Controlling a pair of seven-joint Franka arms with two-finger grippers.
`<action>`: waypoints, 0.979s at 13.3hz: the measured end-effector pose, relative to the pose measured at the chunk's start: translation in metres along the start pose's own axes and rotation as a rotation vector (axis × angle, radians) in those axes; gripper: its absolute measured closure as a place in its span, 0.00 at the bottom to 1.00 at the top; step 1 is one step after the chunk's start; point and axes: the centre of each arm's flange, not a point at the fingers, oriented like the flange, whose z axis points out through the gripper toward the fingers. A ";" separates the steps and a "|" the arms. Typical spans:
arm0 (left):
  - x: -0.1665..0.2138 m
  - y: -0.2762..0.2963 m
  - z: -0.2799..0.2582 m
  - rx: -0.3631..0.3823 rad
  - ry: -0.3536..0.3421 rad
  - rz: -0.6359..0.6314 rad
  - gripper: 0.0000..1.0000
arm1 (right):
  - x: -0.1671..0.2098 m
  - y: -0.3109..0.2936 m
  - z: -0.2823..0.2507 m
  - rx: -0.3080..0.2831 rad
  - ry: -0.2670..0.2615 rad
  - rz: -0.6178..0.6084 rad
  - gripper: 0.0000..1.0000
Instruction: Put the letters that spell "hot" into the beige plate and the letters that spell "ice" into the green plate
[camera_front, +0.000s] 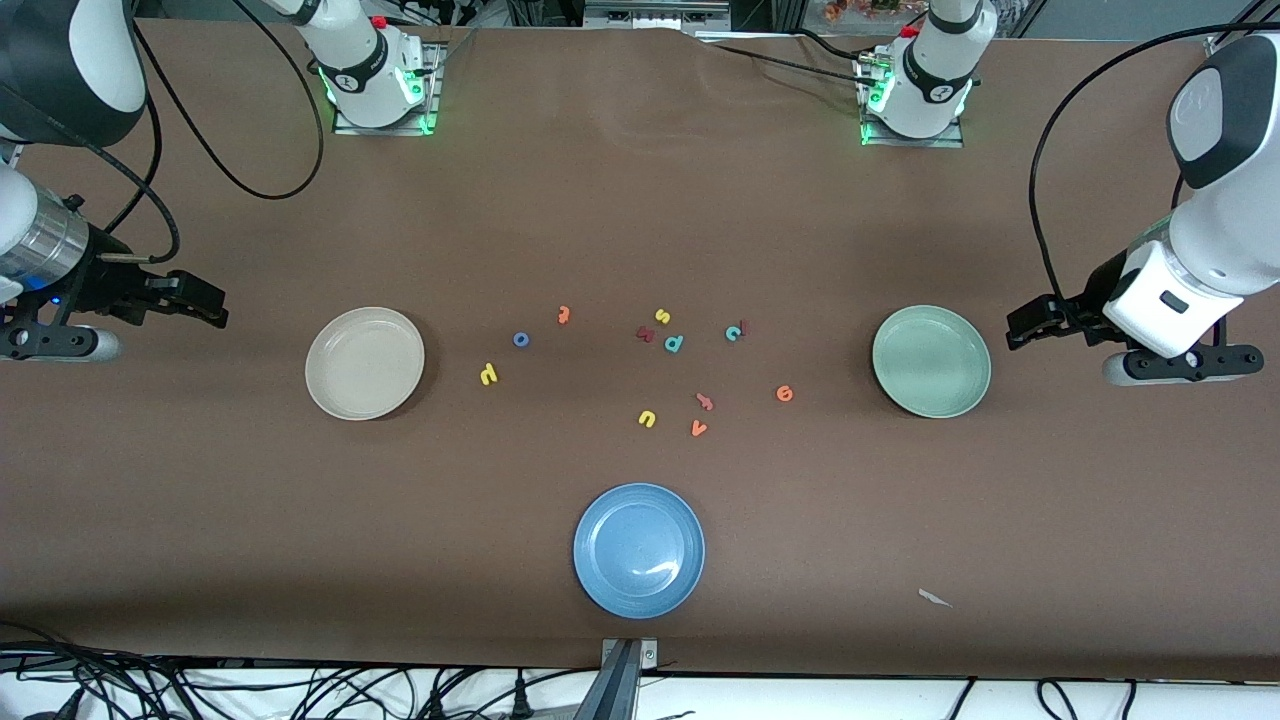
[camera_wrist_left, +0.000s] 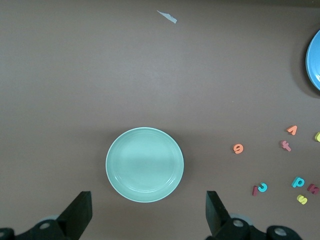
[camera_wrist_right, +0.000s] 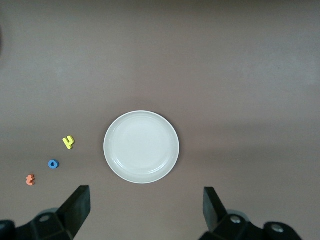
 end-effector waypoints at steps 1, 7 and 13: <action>0.000 0.000 0.000 0.000 0.000 0.000 0.00 | 0.000 0.000 0.000 0.000 0.000 0.000 0.00; 0.000 0.000 0.000 0.000 0.000 0.000 0.00 | 0.000 -0.001 0.000 0.000 0.000 -0.002 0.00; 0.000 0.000 0.000 0.000 0.000 0.000 0.00 | 0.000 -0.004 0.000 0.001 0.000 -0.006 0.00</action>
